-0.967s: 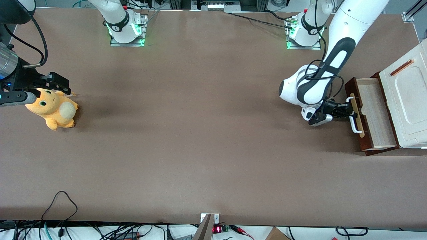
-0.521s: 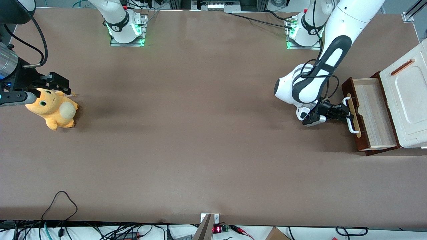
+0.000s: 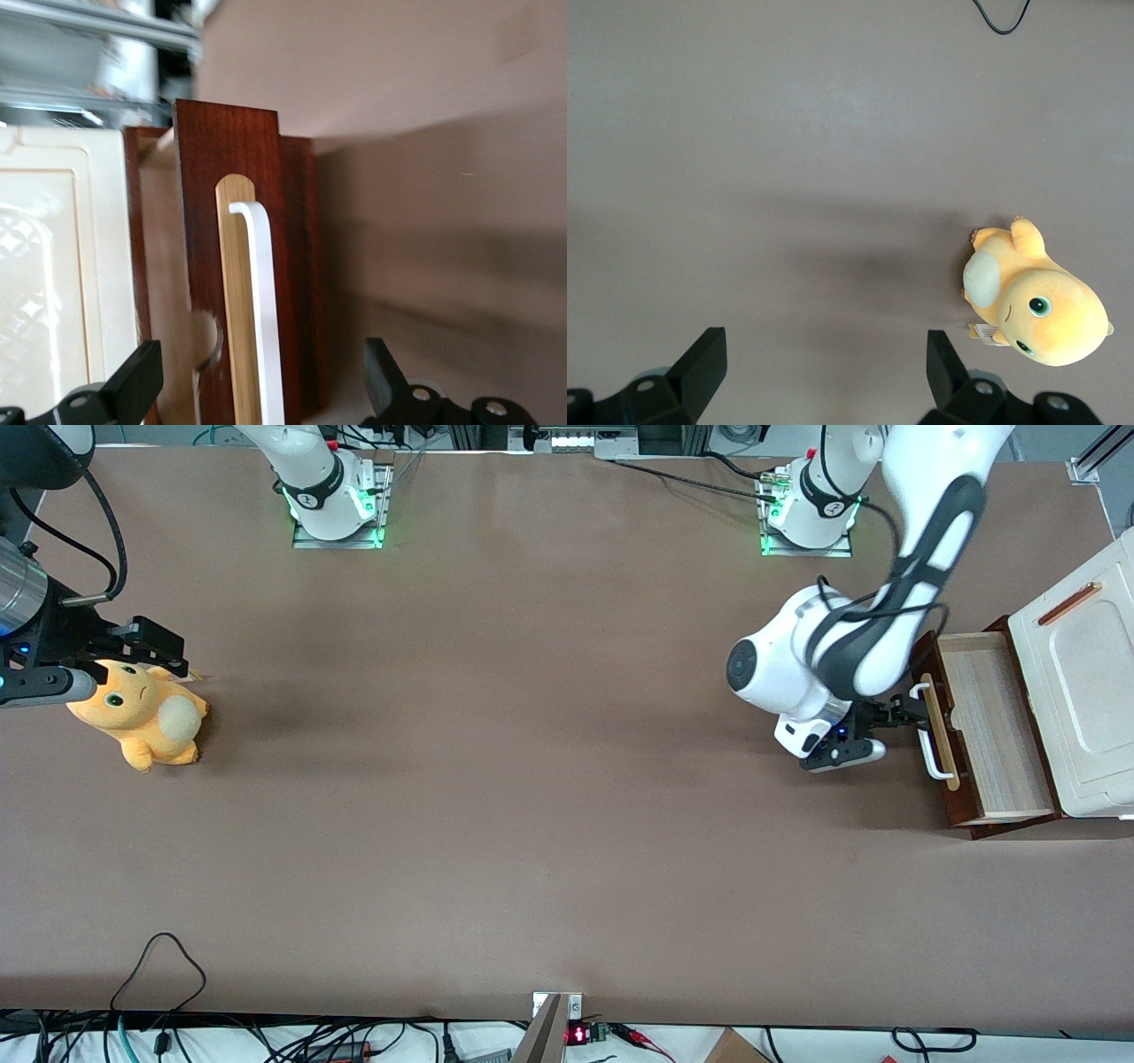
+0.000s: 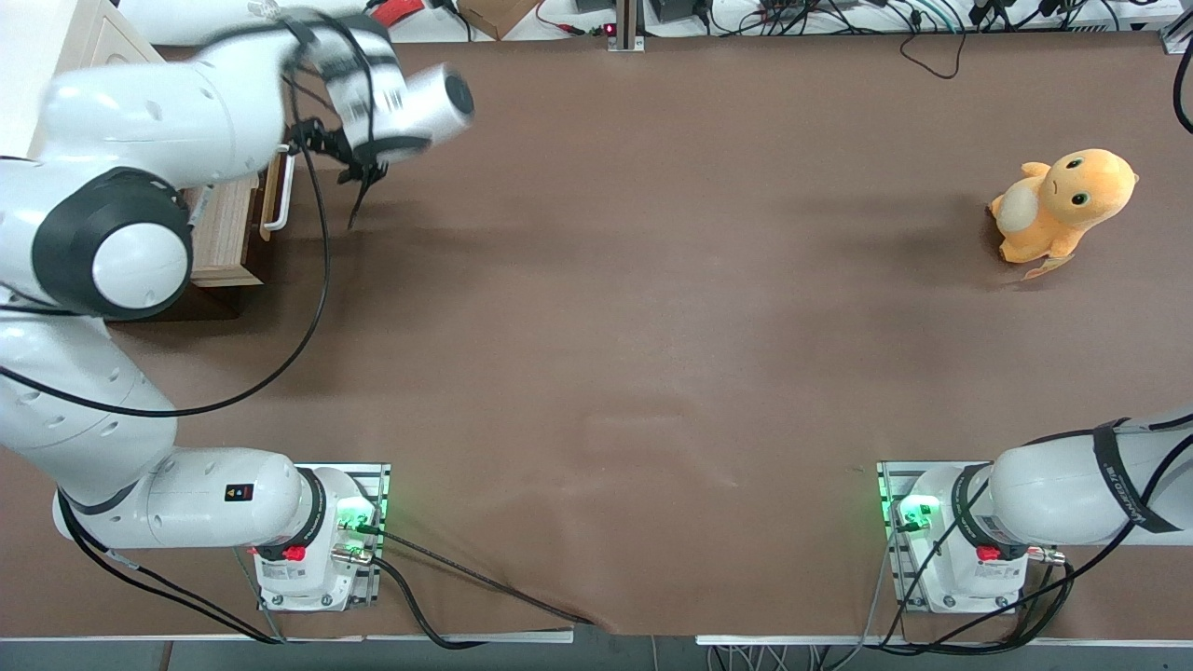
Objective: Open lower drawer with left arm only
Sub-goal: 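Open the left gripper and lift it away from the handle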
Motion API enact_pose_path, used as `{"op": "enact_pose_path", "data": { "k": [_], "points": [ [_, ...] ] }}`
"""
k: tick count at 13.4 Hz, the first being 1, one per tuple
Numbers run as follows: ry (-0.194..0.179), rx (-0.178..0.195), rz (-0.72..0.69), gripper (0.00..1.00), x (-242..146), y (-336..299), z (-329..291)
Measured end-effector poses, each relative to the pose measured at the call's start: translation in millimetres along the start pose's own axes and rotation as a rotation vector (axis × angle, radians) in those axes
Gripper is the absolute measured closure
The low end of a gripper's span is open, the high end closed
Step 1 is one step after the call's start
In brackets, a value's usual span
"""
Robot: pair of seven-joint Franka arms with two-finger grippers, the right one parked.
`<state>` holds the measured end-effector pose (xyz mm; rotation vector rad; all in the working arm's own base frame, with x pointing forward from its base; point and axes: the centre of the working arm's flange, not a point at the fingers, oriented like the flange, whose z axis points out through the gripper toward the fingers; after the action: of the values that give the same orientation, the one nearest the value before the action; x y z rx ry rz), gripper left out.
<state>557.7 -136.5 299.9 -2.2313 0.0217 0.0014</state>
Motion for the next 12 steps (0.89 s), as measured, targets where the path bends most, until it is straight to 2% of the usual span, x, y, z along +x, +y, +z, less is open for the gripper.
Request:
{"op": "enact_pose_path", "data": {
  "k": [1, 5, 8, 9, 10, 11, 12],
  "points": [
    [-0.023, -0.085, -0.011, 0.00, 8.2, -23.6, -24.2],
    [-0.067, -0.423, -0.040, 0.00, 17.7, -122.5, -94.2],
    [-0.089, -0.641, -0.085, 0.00, 7.1, -190.4, -107.3],
    [-0.086, -0.712, -0.079, 0.00, 3.7, -211.3, -107.0],
    [-0.075, -0.773, -0.067, 0.00, 0.8, -232.2, -102.8],
    [-0.062, -0.812, -0.061, 0.00, -1.7, -251.3, -96.3],
    [-0.047, -0.834, -0.055, 0.00, -4.1, -266.8, -90.8]
  ]
}}
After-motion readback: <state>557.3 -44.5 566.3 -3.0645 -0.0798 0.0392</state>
